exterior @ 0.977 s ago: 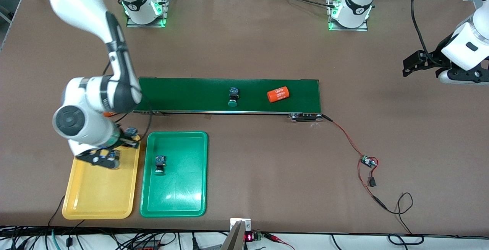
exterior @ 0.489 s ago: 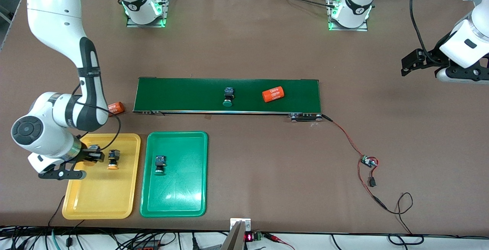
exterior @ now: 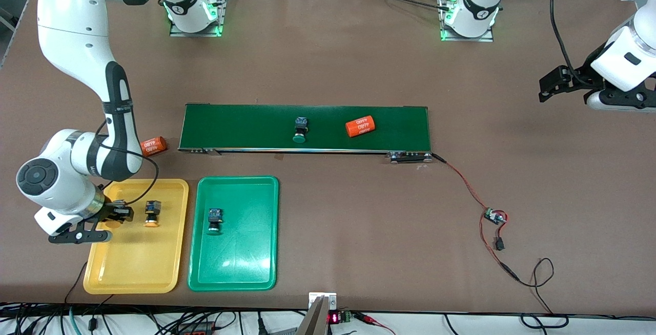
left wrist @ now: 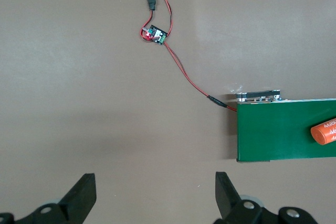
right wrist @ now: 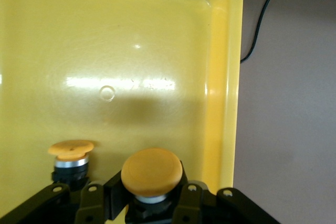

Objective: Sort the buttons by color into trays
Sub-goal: 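Carry the yellow button into the yellow tray and open the right gripper, then move the right gripper back over the belt to the green-capped button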

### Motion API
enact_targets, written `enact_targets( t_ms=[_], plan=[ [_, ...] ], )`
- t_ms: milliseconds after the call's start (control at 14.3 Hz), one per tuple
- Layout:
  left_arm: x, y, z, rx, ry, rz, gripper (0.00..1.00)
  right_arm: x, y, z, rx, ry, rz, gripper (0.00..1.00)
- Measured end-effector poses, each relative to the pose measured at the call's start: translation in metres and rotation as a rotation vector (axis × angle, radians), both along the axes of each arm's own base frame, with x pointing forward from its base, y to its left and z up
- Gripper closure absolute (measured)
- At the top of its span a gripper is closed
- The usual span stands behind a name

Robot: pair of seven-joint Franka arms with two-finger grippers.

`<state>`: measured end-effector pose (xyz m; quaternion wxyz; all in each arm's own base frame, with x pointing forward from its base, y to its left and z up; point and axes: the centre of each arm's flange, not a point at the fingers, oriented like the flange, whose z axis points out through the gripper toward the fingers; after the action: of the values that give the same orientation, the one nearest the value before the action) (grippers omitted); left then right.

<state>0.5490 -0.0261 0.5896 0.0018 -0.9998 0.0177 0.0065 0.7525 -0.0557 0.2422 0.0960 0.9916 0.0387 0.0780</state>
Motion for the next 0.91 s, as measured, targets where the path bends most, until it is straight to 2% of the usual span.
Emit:
enact_targets(
  t_ms=[209, 349, 558, 698, 907],
  plan=[
    [0.000, -0.003, 0.000, 0.000, -0.001, -0.006, 0.00, 0.002, -0.006, -0.018, -0.013, -0.027, 0.005, 0.67],
    [0.000, -0.005, 0.001, 0.000, -0.001, -0.009, 0.00, 0.002, -0.009, -0.024, -0.009, -0.038, -0.001, 0.52],
    [-0.001, -0.014, 0.001, 0.000, -0.003, -0.024, 0.00, 0.005, -0.008, -0.018, 0.005, -0.048, -0.009, 0.23],
    [-0.001, -0.016, 0.003, 0.000, -0.006, -0.028, 0.00, 0.005, -0.002, -0.007, 0.022, -0.008, -0.012, 0.02],
    [0.000, -0.016, 0.008, 0.000, -0.014, -0.027, 0.00, -0.005, 0.029, 0.044, 0.079, 0.124, -0.014, 0.00]
  ],
)
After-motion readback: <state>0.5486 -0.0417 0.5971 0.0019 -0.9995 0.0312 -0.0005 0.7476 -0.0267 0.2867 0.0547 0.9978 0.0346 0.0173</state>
